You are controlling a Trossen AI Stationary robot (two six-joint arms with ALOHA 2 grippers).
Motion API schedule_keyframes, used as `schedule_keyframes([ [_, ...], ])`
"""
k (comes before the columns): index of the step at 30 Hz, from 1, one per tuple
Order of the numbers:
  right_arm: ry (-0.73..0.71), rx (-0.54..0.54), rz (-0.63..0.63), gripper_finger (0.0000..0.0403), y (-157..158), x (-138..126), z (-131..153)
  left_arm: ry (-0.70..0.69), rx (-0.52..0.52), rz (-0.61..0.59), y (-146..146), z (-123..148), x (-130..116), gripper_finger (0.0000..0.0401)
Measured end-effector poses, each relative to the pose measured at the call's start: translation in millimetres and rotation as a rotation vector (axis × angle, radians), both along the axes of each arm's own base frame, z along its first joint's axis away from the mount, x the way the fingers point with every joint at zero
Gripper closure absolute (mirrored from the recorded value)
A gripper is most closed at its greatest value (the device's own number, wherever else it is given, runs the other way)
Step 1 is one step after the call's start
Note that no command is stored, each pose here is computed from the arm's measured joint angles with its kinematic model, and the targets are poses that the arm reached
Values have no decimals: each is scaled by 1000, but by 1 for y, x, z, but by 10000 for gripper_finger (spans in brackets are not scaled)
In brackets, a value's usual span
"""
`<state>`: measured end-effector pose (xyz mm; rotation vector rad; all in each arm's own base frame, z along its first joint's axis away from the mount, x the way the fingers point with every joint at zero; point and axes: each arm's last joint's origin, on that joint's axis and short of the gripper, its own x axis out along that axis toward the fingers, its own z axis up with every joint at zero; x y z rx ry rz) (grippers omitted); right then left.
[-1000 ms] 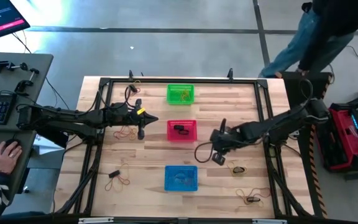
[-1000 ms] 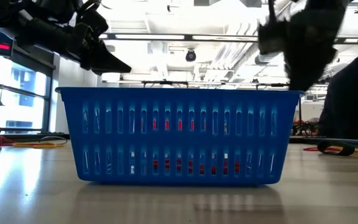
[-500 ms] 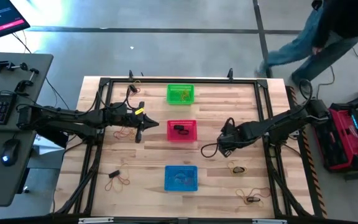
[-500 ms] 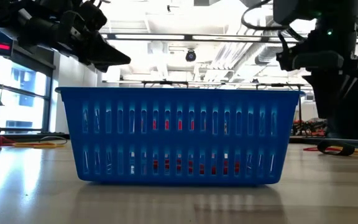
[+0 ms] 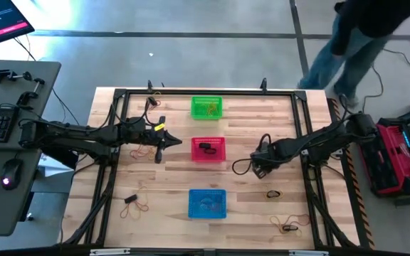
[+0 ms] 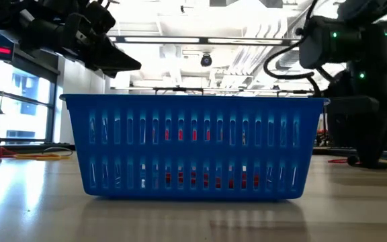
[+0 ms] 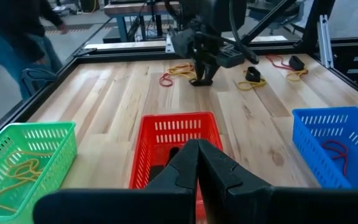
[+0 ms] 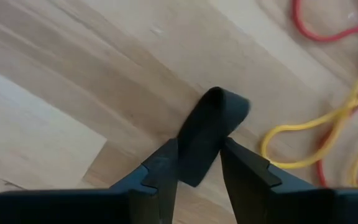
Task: Sort rubber bands into baskets
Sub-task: Put the black rubber band into the red bin
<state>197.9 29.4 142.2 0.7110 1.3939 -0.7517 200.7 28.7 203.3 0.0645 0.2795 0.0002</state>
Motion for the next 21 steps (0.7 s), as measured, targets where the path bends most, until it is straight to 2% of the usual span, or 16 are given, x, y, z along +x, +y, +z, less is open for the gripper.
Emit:
schedule_keyframes([
  [4, 1, -2, -16, 304, -2, -2, -3, 3, 0, 1, 0, 0, 0, 401],
  [11, 9, -25, 51, 395, -3, -2, -2, 5, -1, 1, 0, 0, 0, 401],
  [15, 1, -60, 76, 394, -3, 5, 8, 7, -1, 1, 0, -1, 0, 401],
  [21, -135, -144, 181, 399, 1, 34, 48, 10, -1, 2, 0, -1, 0, 401],
])
